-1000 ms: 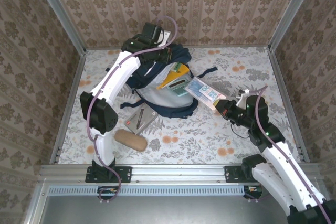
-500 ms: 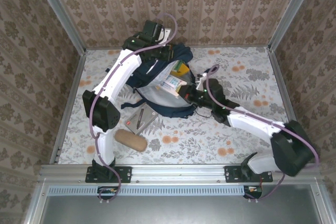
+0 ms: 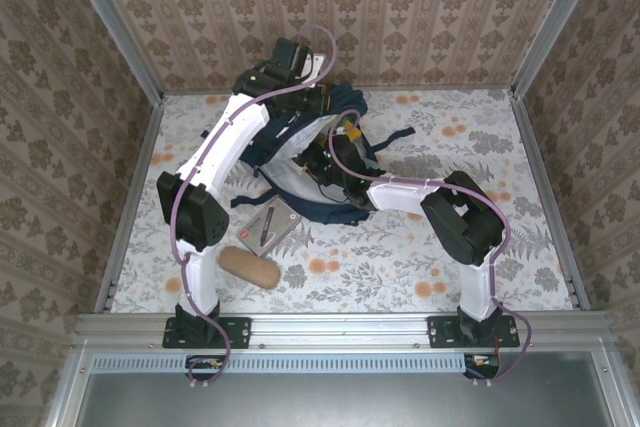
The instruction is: Pack the student bag
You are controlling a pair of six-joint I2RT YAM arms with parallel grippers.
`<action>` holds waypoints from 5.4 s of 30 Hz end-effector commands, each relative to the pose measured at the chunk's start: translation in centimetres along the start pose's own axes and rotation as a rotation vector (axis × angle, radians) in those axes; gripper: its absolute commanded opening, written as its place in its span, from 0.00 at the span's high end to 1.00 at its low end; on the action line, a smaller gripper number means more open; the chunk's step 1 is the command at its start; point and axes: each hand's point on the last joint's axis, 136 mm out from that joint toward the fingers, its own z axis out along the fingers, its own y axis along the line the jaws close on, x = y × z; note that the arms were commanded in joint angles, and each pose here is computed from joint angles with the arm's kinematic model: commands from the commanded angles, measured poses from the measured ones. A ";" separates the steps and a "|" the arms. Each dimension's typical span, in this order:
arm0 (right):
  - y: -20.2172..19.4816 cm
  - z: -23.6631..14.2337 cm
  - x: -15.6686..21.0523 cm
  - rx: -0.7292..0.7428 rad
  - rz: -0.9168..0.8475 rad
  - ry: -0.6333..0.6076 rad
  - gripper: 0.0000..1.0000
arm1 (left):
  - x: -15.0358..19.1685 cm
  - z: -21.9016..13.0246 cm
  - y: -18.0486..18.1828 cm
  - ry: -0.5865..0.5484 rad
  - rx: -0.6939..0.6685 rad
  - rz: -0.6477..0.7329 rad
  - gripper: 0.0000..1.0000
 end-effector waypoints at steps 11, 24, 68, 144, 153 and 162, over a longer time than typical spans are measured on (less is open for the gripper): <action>-0.2 -7.4 1.6 0.101 -0.056 0.067 0.16 | -4.3 -3.1 -1.6 -0.170 0.066 0.012 1.00; 0.6 -11.9 11.6 0.163 -0.460 0.341 0.30 | -3.3 -2.7 -0.3 -0.144 0.039 0.015 1.00; -4.0 -8.1 27.0 0.276 -1.335 0.635 0.50 | -2.2 -4.7 2.4 -0.122 0.027 -0.027 1.00; -2.0 -6.0 2.2 0.477 -1.300 0.464 0.19 | -0.9 -3.6 -0.6 -0.092 0.139 -0.055 1.00; -4.4 -4.5 4.4 0.503 -1.344 0.543 0.19 | -0.8 -4.0 -0.7 -0.089 0.139 -0.054 1.00; -6.9 -2.1 0.3 0.752 -1.370 0.443 0.24 | -0.6 -4.5 -0.9 -0.090 0.141 -0.052 1.00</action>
